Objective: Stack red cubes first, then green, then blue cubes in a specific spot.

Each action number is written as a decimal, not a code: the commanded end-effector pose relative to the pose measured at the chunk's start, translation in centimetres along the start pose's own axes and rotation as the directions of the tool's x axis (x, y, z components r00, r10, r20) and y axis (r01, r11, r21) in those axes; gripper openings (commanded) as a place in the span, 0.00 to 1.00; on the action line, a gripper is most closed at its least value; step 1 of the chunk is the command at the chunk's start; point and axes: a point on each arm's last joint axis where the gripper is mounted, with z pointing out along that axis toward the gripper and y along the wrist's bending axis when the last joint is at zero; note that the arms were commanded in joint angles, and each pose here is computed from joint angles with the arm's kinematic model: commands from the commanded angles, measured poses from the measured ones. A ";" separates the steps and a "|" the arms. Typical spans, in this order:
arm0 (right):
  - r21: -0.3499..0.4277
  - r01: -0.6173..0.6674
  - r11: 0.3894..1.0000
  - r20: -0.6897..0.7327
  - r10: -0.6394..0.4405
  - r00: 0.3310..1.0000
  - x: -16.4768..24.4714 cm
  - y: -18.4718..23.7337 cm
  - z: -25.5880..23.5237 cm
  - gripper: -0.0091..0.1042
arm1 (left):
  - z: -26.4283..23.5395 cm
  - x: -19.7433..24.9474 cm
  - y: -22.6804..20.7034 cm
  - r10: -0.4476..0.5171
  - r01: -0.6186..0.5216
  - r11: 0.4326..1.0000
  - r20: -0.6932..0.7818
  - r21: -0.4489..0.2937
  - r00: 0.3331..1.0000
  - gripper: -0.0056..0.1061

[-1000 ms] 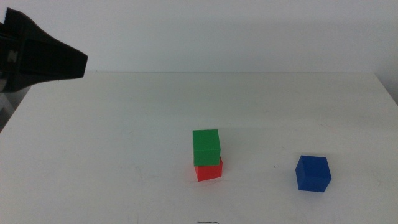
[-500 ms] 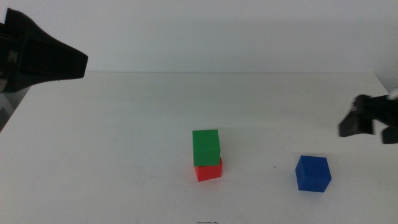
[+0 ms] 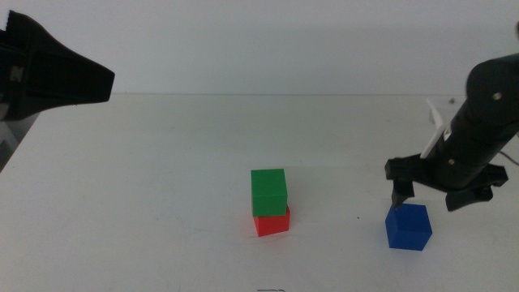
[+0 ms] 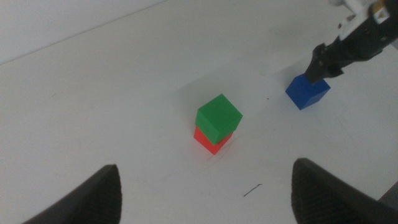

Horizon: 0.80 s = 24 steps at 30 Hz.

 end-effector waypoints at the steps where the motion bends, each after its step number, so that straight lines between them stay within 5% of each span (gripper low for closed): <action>1: 0.006 -0.002 1.000 0.049 0.002 0.999 -0.8 0.1 -0.8 0.78 | -0.8 -0.9 -0.5 -0.004 0.004 1.000 0.086 0.007 0.996 0.89; 16: 0.003 -0.038 0.999 -0.003 0.038 0.999 -1.6 0.7 3.3 0.77 | -0.8 -0.9 -0.5 -0.004 0.004 1.000 0.086 0.007 0.996 0.89; 24: 0.015 -0.041 0.999 -0.029 0.041 0.999 -1.5 0.7 4.0 0.62 | -0.8 -0.9 -0.5 -0.004 0.004 1.000 0.086 0.007 0.996 0.89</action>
